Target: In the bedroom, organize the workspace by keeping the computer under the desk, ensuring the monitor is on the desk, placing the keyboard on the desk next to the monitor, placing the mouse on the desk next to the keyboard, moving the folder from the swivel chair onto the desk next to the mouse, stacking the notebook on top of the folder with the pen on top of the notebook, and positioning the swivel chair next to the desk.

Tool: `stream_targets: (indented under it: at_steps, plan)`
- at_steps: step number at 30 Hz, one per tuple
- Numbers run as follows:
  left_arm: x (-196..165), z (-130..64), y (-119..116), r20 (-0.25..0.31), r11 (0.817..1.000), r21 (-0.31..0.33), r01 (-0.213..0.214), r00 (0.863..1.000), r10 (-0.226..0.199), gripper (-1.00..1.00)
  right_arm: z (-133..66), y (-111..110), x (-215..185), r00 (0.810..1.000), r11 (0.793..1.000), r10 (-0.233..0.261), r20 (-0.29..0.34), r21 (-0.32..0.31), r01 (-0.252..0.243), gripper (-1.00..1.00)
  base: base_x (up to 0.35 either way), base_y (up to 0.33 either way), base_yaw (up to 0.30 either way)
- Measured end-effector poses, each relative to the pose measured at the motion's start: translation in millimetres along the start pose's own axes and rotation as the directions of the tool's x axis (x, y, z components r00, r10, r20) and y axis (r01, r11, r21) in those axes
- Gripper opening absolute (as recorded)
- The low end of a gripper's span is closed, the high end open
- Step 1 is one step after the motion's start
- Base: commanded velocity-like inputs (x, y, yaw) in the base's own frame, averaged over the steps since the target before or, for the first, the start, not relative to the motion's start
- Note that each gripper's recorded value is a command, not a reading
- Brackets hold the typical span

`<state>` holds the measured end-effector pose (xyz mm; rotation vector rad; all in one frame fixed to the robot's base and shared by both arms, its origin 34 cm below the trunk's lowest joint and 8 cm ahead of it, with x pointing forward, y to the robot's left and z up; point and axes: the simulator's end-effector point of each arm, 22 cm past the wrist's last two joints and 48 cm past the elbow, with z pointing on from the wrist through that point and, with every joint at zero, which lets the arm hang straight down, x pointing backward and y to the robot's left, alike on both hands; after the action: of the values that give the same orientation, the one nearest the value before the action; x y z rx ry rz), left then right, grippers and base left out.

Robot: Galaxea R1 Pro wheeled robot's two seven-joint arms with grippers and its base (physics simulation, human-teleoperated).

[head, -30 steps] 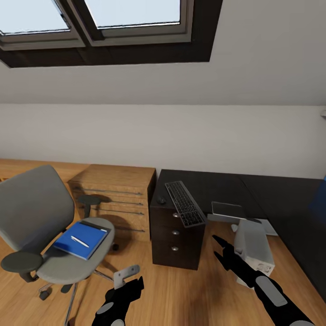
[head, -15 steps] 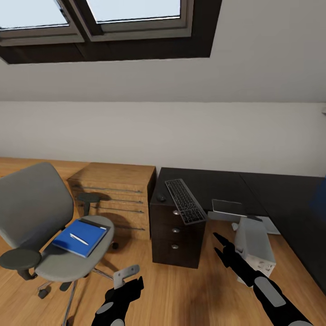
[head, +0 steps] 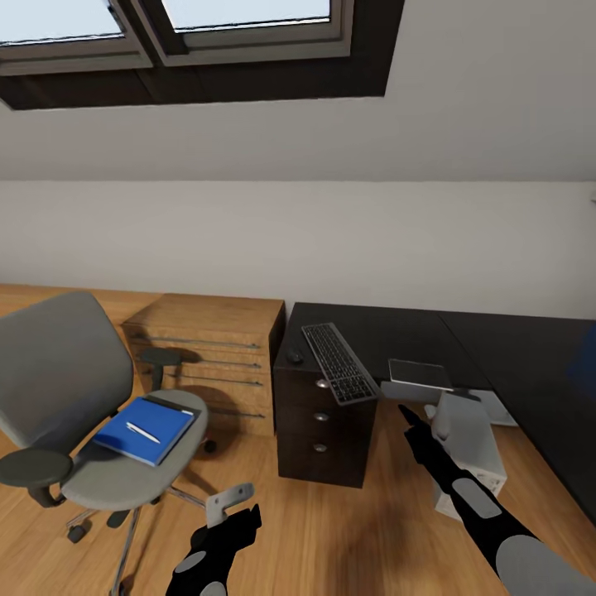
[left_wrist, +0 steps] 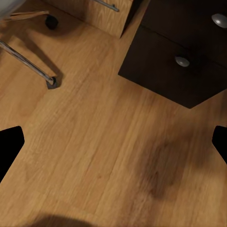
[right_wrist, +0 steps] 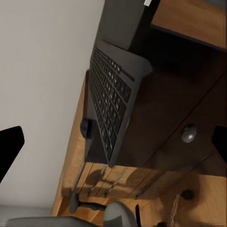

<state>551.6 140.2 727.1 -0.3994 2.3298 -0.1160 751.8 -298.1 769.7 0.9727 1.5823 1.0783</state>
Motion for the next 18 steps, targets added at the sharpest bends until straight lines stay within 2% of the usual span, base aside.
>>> stream_targets:
  at_steps: [8, 10, 12, 14, 18]
  plan:
    - [10.4, 9.0, 2.0, 0.000, 1.000, 0.002, -0.002, 1.000, 0.002, 1.00, 5.0, -12.8, 24.0, 0.998, 0.999, 0.049, -0.039, 0.012, -0.048, 1.00, 0.000, 0.000, 0.000]
    - [13.0, 11.3, 2.6, 0.000, 1.000, 0.002, -0.003, 1.000, 0.003, 1.00, 6.7, -13.1, 32.7, 0.995, 0.997, 0.080, -0.057, 0.007, -0.079, 1.00, 0.000, 0.000, 0.000]
    - [15.6, 13.6, 3.4, 0.000, 1.000, 0.002, -0.003, 1.000, 0.003, 1.00, 7.1, -12.8, 48.6, 0.986, 0.992, 0.125, -0.112, 0.004, -0.125, 1.00, 0.000, 0.000, 0.000]
    - [18.5, 15.9, 3.9, 0.000, 1.000, 0.003, -0.003, 1.000, 0.003, 1.00, 7.1, -14.0, 56.7, 0.979, 0.989, 0.150, -0.139, 0.003, -0.151, 1.00, 0.000, 0.000, 0.000]
    - [24.1, 20.6, 5.3, -0.001, 1.000, 0.003, -0.003, 1.000, 0.003, 1.00, 7.8, -16.0, 60.5, 0.969, 0.979, 0.199, -0.148, -0.008, -0.202, 1.00, 0.000, 0.000, 0.000]
